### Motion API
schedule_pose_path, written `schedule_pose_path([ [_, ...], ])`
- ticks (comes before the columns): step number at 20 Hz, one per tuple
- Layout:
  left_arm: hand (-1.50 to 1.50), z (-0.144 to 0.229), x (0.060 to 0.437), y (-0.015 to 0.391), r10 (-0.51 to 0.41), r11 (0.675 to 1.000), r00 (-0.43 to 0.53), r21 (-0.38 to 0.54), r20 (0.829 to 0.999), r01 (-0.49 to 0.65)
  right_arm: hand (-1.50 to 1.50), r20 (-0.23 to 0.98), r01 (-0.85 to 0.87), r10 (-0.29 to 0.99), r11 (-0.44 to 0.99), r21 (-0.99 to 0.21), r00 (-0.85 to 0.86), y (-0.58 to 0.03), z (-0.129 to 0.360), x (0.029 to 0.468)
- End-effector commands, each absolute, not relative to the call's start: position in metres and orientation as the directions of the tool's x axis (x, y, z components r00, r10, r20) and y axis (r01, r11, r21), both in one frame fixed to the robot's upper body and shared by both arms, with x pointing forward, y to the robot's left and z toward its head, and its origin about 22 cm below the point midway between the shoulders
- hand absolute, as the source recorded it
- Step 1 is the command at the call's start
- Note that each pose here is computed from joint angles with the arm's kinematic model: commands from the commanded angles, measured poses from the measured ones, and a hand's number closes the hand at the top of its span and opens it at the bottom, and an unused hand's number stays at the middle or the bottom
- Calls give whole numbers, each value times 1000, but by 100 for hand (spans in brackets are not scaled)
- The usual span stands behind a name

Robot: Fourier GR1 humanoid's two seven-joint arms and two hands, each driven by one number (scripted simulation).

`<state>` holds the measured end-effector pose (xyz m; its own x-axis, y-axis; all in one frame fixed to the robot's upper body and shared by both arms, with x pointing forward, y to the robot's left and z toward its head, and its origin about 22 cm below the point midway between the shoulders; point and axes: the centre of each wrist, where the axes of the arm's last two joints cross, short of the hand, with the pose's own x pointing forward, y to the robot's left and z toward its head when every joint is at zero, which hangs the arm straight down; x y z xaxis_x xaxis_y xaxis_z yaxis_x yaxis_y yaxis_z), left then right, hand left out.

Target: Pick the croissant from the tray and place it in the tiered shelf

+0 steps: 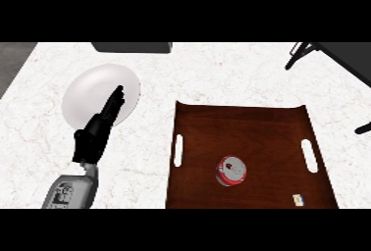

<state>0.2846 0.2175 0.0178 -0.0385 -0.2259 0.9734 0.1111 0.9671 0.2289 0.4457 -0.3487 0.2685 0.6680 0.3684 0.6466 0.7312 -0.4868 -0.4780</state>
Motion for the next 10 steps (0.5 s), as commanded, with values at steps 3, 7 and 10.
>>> schedule_pose_path([
  [3,0,14,287,213,-234,964,-32,237,972,118,-150,782,817,311,-419,-396,539,-347,293,445],
  [7,0,25,292,211,-235,964,-53,239,971,113,-150,826,855,340,-432,-288,450,-337,309,445],
  [10,0,9,279,216,-233,967,-20,234,972,103,-150,861,889,386,-434,-147,331,-338,338,430],
])
